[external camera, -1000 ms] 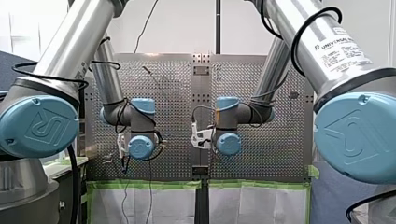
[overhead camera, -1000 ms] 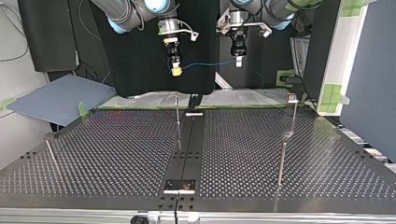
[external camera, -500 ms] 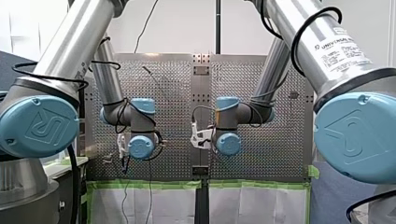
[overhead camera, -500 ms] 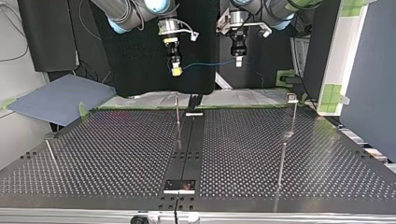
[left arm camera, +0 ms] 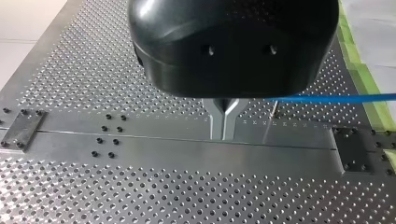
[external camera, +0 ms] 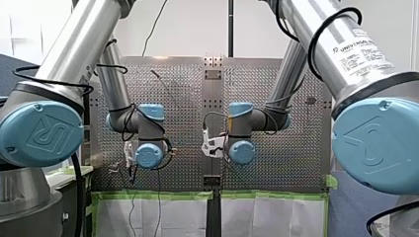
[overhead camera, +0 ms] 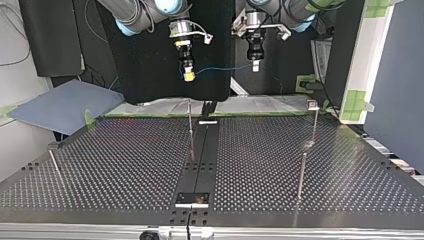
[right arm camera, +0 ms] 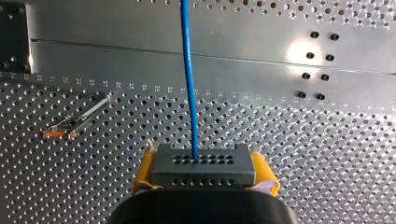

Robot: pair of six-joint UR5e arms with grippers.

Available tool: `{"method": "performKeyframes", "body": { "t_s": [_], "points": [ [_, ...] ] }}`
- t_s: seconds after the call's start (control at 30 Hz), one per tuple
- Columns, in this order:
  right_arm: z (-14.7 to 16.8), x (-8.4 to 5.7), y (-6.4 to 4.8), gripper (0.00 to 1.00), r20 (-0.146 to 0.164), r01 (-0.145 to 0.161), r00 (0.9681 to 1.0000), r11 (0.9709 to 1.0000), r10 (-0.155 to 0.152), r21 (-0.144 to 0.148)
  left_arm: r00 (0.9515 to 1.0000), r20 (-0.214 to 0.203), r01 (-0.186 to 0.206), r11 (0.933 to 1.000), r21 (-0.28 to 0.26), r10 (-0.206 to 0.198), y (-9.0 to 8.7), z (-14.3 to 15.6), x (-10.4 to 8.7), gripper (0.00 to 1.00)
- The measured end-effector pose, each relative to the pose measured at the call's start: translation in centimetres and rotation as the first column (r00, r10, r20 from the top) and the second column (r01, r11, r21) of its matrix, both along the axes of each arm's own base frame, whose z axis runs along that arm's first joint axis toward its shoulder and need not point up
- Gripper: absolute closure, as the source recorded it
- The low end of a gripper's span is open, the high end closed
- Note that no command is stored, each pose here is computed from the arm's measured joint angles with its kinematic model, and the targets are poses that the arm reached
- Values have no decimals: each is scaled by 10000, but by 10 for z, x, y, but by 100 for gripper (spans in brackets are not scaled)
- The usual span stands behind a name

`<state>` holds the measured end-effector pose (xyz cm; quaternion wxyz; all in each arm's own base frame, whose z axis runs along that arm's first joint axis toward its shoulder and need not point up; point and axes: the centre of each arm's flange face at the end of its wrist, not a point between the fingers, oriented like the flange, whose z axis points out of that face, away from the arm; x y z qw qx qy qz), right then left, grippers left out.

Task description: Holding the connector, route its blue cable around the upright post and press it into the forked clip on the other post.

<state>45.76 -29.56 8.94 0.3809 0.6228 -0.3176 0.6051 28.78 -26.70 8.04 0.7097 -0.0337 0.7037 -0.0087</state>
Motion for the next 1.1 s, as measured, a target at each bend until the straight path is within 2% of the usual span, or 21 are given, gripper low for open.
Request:
{"method": "performKeyframes", "body": {
  "t_s": [1.1],
  "points": [
    [0,0,0,100,-1,0,10000,10000,0,0,10000,0,0,10000,0,0,0,0,0,100]
  ]
}}
